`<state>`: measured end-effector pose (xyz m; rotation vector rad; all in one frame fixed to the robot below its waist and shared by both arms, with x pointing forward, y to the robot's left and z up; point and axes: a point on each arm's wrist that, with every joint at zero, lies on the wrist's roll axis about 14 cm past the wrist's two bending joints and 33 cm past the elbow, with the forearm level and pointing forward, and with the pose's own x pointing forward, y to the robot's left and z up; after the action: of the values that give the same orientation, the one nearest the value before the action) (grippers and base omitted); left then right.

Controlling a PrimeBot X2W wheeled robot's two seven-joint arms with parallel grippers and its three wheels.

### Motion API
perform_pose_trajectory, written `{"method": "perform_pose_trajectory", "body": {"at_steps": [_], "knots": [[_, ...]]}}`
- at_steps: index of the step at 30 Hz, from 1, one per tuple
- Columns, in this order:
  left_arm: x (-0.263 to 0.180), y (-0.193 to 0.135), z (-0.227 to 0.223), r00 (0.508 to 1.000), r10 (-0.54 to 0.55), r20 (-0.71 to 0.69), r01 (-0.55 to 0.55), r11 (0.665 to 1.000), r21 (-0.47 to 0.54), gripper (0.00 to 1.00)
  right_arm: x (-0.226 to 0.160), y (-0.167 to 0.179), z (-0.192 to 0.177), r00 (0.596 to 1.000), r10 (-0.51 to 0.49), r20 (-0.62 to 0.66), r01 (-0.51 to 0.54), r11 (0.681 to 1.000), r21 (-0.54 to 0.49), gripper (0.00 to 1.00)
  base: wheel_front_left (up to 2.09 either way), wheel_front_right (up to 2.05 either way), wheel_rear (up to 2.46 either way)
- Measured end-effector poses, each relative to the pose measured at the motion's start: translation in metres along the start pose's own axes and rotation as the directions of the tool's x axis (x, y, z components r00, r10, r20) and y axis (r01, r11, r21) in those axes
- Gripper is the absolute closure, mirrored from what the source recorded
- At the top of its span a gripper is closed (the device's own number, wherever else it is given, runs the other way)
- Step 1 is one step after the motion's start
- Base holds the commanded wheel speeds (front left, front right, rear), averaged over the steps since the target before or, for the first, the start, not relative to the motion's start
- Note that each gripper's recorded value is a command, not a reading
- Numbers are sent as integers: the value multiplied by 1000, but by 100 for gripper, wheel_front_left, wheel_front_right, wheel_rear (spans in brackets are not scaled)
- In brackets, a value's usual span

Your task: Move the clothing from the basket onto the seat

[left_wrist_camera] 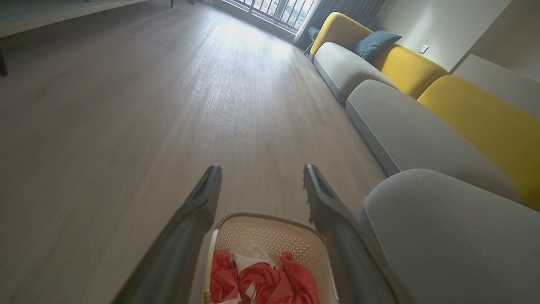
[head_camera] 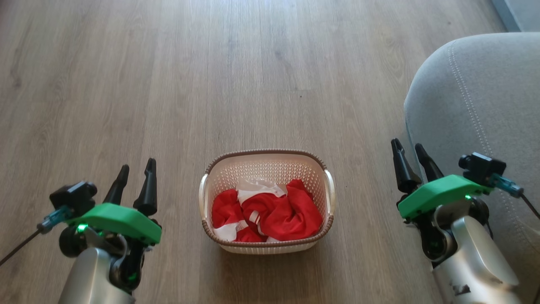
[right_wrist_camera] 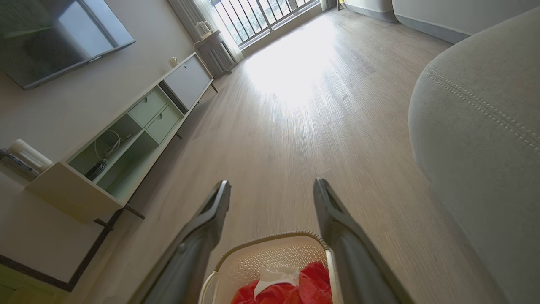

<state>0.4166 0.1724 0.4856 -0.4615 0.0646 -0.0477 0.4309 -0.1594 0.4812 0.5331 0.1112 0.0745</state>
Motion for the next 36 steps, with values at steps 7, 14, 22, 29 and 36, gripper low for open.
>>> {"method": "perform_pose_trajectory", "body": {"at_steps": [7, 14, 22, 29, 36], "knots": [[8, -5, 9, 999, -22, 27, 20, 997, 74, 0, 6, 5, 4, 1000, 22, 9, -21, 997, -74, 0, 0, 0, 0], [10, -8, 10, 999, -44, 29, 39, 987, 157, 0, 10, 10, 9, 999, 47, 24, -42, 986, -162, 0, 0, 0, 0], [17, -15, 20, 995, -76, 60, 59, 966, 252, 0, 18, 21, 18, 995, 91, 43, -76, 962, -264, 0, 0, 0, 0], [22, -19, 24, 993, -101, 69, 73, 940, 333, 0, 23, 27, 22, 992, 117, 48, -93, 934, -345, 0, 0, 0, 0], [28, -24, 30, 988, -130, 77, 87, 907, 413, 0, 28, 34, 27, 987, 148, 59, -110, 899, -424, 0, 0, 0, 0]]}}
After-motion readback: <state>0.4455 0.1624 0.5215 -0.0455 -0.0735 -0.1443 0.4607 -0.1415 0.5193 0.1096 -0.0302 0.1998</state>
